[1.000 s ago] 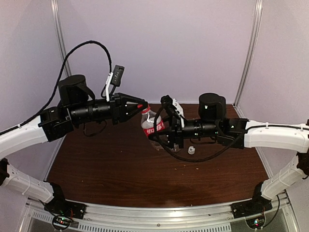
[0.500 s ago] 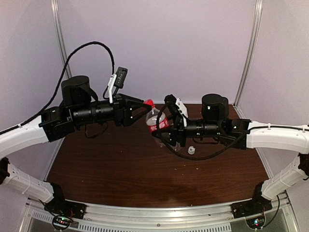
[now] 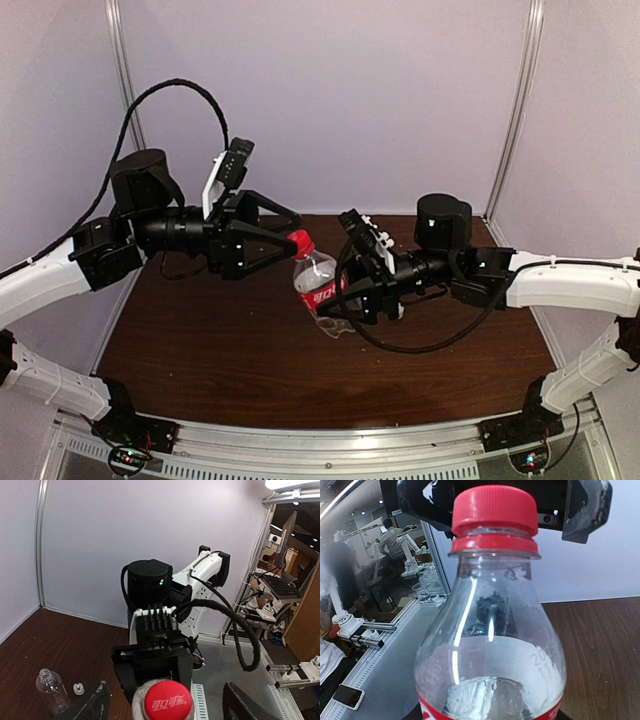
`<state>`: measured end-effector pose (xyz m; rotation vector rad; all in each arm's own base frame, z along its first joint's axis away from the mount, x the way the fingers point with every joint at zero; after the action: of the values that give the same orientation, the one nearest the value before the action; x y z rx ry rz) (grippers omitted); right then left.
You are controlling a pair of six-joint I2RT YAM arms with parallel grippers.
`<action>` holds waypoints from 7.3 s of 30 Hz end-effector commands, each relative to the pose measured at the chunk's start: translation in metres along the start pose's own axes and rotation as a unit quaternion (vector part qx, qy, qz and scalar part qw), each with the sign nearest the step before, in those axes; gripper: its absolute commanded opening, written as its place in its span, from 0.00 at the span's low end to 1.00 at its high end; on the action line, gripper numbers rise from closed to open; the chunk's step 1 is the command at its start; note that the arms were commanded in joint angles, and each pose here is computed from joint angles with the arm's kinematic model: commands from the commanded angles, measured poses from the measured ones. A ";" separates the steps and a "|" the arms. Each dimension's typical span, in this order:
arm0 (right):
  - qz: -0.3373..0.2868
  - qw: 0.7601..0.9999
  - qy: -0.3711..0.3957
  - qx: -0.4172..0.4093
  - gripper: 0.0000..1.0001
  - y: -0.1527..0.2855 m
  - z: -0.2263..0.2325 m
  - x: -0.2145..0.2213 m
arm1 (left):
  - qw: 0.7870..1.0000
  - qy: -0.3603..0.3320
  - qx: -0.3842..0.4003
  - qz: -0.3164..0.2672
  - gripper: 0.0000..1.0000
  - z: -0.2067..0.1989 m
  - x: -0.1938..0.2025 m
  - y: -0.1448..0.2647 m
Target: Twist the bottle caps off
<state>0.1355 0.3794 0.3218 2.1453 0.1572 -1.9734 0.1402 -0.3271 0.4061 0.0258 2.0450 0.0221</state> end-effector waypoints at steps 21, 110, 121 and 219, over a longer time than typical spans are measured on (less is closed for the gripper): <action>-0.035 0.997 -0.002 -0.065 0.26 -0.006 0.009 -0.018 | 0.996 -0.033 0.083 0.007 0.30 -0.017 -0.007 -0.008; 0.037 0.955 0.001 0.295 0.23 0.023 -0.082 0.009 | 0.949 0.116 -0.256 -0.140 0.15 0.058 -0.024 0.002; 0.008 0.978 0.016 0.209 0.23 0.013 -0.058 0.002 | 0.974 0.067 -0.187 -0.113 0.52 0.037 -0.029 -0.012; 0.031 0.991 -0.014 0.128 0.25 0.014 -0.038 0.042 | 0.968 -0.005 -0.246 -0.051 0.86 0.057 -0.007 0.035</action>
<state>0.1801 0.3677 0.2831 2.2198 -0.2319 -2.1012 0.1833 -0.3022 0.3873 -0.3140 2.0161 0.3723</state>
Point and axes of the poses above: each gripper's point midway between its finger pads, its own y axis back along the fingers, its own z axis along the line the jaws close on, x = y × z, the point moved 3 cm from there along y, back along the fingers, and after that the axes turned 15 degrees about y, right-handed, at the moved point
